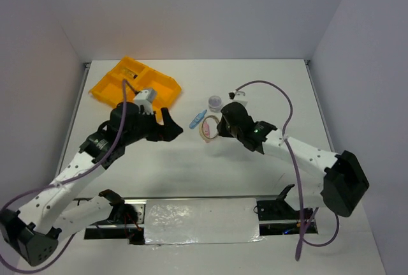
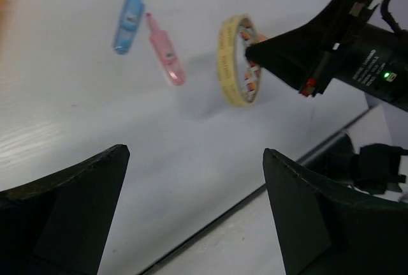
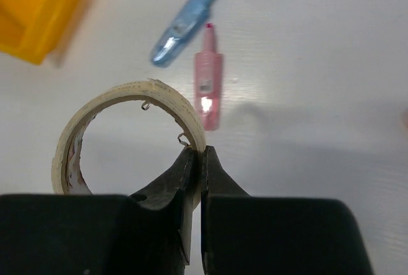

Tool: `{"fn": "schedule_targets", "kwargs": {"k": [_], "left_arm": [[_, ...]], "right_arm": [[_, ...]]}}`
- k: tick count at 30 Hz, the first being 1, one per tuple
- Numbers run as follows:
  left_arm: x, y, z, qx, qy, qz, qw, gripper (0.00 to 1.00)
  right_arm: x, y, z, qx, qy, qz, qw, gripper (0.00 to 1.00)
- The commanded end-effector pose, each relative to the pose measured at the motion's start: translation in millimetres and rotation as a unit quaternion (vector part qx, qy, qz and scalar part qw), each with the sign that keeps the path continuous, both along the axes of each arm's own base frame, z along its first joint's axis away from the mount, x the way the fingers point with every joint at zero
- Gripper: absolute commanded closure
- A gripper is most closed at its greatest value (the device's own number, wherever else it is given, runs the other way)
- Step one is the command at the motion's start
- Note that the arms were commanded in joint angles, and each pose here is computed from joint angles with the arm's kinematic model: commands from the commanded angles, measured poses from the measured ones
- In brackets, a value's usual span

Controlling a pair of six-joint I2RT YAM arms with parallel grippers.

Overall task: Sort the stationery into containers
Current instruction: Pick up the stationery from the center of the board, then place the stationery in the storage box.

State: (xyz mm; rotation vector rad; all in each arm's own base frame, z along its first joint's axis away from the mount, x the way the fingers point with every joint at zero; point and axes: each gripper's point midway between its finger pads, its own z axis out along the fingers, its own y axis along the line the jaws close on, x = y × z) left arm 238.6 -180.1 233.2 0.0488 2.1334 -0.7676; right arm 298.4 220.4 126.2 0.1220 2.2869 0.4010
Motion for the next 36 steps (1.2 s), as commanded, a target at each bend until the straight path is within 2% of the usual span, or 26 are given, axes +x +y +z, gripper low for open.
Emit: {"fn": "schedule_targets", "kwargs": {"k": [1, 4, 7, 11, 14, 16, 17, 19, 21, 23, 24, 25, 26, 29, 32, 35, 36], "left_arm": [[-1.4, -57.7, 46.0, -0.072, -0.035, -0.075, 0.994, 0.01], [-8.7, -89.6, 42.2, -0.069, -0.021, -0.119, 0.990, 0.02], [-6.2, -98.2, 36.2, -0.039, -0.023, -0.099, 0.994, 0.02], [-10.6, -113.1, 34.2, -0.058, -0.020, -0.124, 0.990, 0.05], [-12.1, -121.8, 36.2, -0.070, -0.025, -0.139, 0.988, 0.12], [-11.8, -124.6, 39.2, -0.072, -0.027, -0.141, 0.987, 0.26], [-10.7, -125.2, 37.2, -0.069, -0.025, -0.140, 0.987, 0.38], [-9.5, -125.5, 41.5, -0.069, -0.030, -0.140, 0.987, 0.48], [-8.2, -125.0, 43.9, -0.068, -0.036, -0.139, 0.987, 0.53], [-7.6, -125.2, 47.9, -0.069, -0.045, -0.141, 0.987, 0.53], [-7.2, -125.9, 51.0, -0.074, -0.051, -0.142, 0.986, 0.62], [-7.7, -125.3, 52.0, -0.075, -0.054, -0.141, 0.986, 0.79], [-6.7, -124.9, 53.5, -0.076, -0.057, -0.139, 0.986, 0.86], [-1.4, -119.3, 54.0, -0.069, -0.063, -0.119, 0.988, 1.00], [2.4, -109.4, 52.6, -0.059, -0.069, -0.093, 0.991, 1.00], [5.7, -97.6, 52.4, -0.045, -0.075, -0.069, 0.994, 1.00], [11.0, -91.6, 55.0, -0.036, -0.081, -0.050, 0.995, 1.00]], "right_arm": [[-14.1, 10.7, 38.6, 0.014, -0.043, 0.005, 0.999, 1.00], [-28.1, 19.3, 69.0, 0.033, -0.072, 0.021, 0.997, 1.00], [-40.8, 23.4, 99.8, 0.073, -0.100, 0.041, 0.991, 1.00], [-51.2, 29.8, 118.9, 0.106, -0.118, 0.072, 0.985, 0.99], [-56.1, 33.7, 122.7, 0.110, -0.117, 0.085, 0.983, 0.99], [-57.3, 34.3, 123.0, 0.112, -0.118, 0.088, 0.983, 0.99], [-58.0, 35.5, 122.6, 0.114, -0.118, 0.091, 0.982, 0.99], [-60.0, 36.3, 121.2, 0.117, -0.116, 0.094, 0.982, 0.99], [-62.9, 40.2, 121.4, 0.126, -0.114, 0.104, 0.980, 0.99], [-64.8, 41.9, 123.2, 0.136, -0.116, 0.109, 0.978, 0.99], [-67.1, 43.9, 124.1, 0.140, -0.114, 0.115, 0.977, 0.99], [-68.0, 44.1, 126.2, 0.146, -0.117, 0.117, 0.975, 0.99], [-69.3, 44.6, 126.5, 0.148, -0.117, 0.120, 0.975, 0.99], [-72.8, 45.6, 132.5, 0.161, -0.127, 0.130, 0.970, 0.97], [-75.0, 42.3, 141.4, 0.166, -0.139, 0.134, 0.967, 0.93], [-75.4, 36.9, 150.4, 0.170, -0.150, 0.129, 0.965, 0.52], [-73.7, 31.9, 151.6, 0.167, -0.153, 0.120, 0.967, 0.30]]}}
